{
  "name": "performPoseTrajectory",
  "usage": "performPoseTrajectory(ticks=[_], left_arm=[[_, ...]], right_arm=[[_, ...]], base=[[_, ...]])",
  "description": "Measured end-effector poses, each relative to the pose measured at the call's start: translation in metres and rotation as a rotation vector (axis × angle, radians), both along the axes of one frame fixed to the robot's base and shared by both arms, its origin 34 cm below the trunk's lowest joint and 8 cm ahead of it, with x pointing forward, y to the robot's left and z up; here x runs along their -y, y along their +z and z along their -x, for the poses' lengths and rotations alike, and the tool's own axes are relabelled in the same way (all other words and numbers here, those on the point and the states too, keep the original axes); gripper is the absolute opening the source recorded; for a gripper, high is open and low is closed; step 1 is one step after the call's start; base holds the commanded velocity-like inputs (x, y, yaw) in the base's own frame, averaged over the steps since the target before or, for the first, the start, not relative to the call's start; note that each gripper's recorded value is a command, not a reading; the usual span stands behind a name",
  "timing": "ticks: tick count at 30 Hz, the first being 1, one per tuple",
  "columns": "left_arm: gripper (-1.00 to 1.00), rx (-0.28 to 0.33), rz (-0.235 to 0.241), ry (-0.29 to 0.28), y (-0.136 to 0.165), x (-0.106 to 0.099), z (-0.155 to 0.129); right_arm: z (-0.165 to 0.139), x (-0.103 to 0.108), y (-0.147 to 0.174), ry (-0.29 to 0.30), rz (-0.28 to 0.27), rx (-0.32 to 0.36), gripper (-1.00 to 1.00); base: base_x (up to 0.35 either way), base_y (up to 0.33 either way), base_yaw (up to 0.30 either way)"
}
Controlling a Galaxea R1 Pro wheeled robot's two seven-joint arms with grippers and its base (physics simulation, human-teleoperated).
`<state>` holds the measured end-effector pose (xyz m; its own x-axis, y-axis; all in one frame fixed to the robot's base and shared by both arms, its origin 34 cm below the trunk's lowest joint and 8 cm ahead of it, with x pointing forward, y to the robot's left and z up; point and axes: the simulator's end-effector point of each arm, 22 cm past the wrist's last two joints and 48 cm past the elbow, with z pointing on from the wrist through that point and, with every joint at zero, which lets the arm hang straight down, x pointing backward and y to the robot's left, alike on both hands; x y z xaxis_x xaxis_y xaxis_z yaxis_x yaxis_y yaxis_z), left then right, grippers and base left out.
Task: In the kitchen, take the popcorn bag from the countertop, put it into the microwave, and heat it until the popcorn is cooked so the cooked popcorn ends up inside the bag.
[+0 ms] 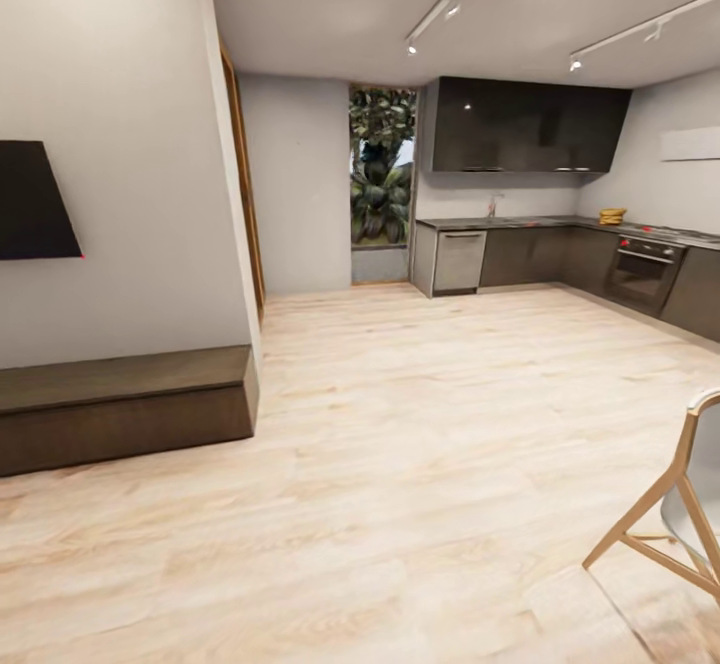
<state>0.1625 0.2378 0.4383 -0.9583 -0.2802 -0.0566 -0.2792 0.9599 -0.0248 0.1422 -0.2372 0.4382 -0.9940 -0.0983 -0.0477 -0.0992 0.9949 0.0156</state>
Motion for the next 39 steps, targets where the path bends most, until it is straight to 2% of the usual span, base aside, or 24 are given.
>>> performPoseTrajectory(ticks=[11, 22, 31, 39], left_arm=[[1.00, 0.003, 0.001, -0.001, 0.0001, 0.0008, -0.0010], [1.00, 0.005, 0.000, -0.001, 0.0001, 0.0007, -0.0019], [1.00, 0.005, -0.001, 0.004, 0.0001, -0.0004, -0.0018], [1.00, 0.006, -0.002, 0.017, 0.0000, -0.0010, -0.0025]], right_arm=[[0.0006, -0.0001, 0.0000, -0.018, -0.004, -0.003, 1.00], [0.0008, -0.0042, 0.0001, 0.006, -0.007, -0.004, 1.00], [-0.0017, -0.0026, 0.0001, -0.015, -0.004, 0.007, 1.00], [-0.0012, -0.0024, 0.0000, -0.021, -0.004, 0.004, 1.00]], base=[[0.326, 0.000, 0.000], [0.326, 0.000, 0.000], [0.319, 0.000, 0.000], [0.122, 0.000, -0.132]])
